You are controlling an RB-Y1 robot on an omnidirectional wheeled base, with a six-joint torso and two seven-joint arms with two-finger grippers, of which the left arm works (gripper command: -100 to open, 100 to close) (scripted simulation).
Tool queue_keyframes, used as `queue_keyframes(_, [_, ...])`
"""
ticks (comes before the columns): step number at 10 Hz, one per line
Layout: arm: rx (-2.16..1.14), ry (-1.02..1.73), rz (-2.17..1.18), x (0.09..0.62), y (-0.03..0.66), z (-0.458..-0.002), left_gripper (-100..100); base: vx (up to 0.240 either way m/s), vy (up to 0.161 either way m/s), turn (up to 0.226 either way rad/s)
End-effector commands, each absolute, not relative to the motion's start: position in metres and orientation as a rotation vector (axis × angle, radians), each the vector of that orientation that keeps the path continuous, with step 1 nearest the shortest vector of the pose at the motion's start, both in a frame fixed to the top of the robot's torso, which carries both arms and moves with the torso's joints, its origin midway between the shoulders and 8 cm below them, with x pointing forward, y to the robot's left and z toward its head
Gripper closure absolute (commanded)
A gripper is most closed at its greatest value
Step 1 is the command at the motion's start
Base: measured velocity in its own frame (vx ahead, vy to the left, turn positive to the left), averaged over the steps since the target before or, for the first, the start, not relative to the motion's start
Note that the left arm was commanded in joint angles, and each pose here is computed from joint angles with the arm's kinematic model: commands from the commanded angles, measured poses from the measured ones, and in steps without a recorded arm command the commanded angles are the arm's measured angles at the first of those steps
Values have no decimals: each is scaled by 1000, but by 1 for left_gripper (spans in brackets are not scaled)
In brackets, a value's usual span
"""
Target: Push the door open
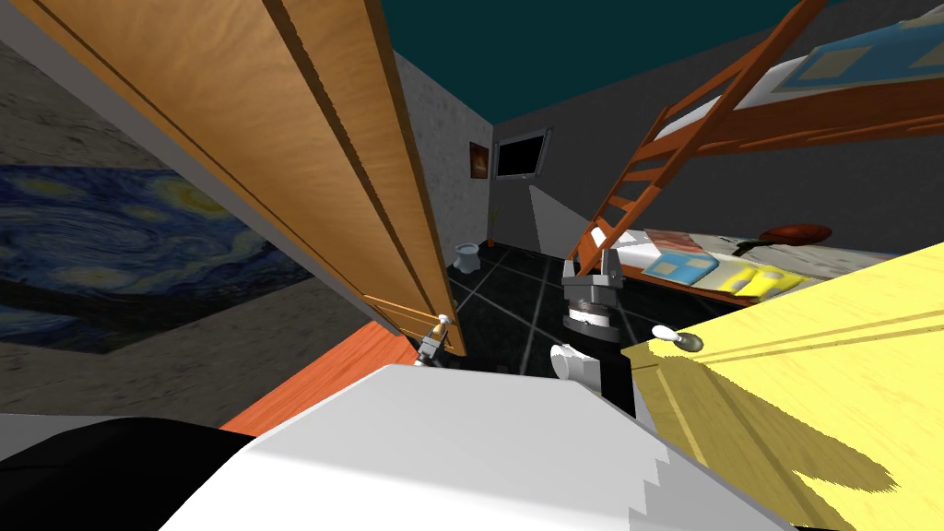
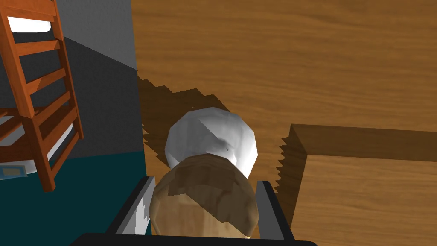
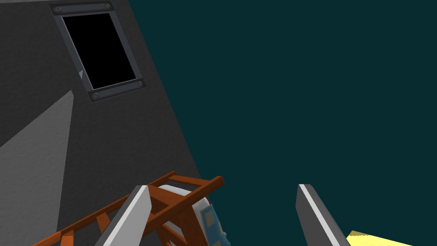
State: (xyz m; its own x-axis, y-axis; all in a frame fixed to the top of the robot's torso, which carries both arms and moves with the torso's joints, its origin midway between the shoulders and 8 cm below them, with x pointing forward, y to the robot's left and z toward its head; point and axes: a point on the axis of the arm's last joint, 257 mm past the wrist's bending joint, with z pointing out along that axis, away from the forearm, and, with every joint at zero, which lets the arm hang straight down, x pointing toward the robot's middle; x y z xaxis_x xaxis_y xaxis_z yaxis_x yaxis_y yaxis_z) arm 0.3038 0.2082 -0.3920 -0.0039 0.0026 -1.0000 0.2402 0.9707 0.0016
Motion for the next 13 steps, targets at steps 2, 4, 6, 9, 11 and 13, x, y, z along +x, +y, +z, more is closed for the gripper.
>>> queue_keyframes(2, [190, 1562, -190, 304, 208, -390, 100, -10, 2, 3])
queue_keyframes(4, [140, 1571, -225, 305, 210, -392, 100, 19, -3, -6])
queue_keyframes(6, [99, 1572, -253, 306, 211, -391, 100, 24, -6, -10])
queue_keyframes(9, [26, 1572, -304, 308, 213, -390, 100, 26, -7, -12])
queue_keyframes(11, [-38, 1569, -348, 309, 215, -388, 100, 34, -10, -14])
queue_keyframes(13, [-104, 1564, -392, 311, 217, -387, 100, 38, -9, -16])
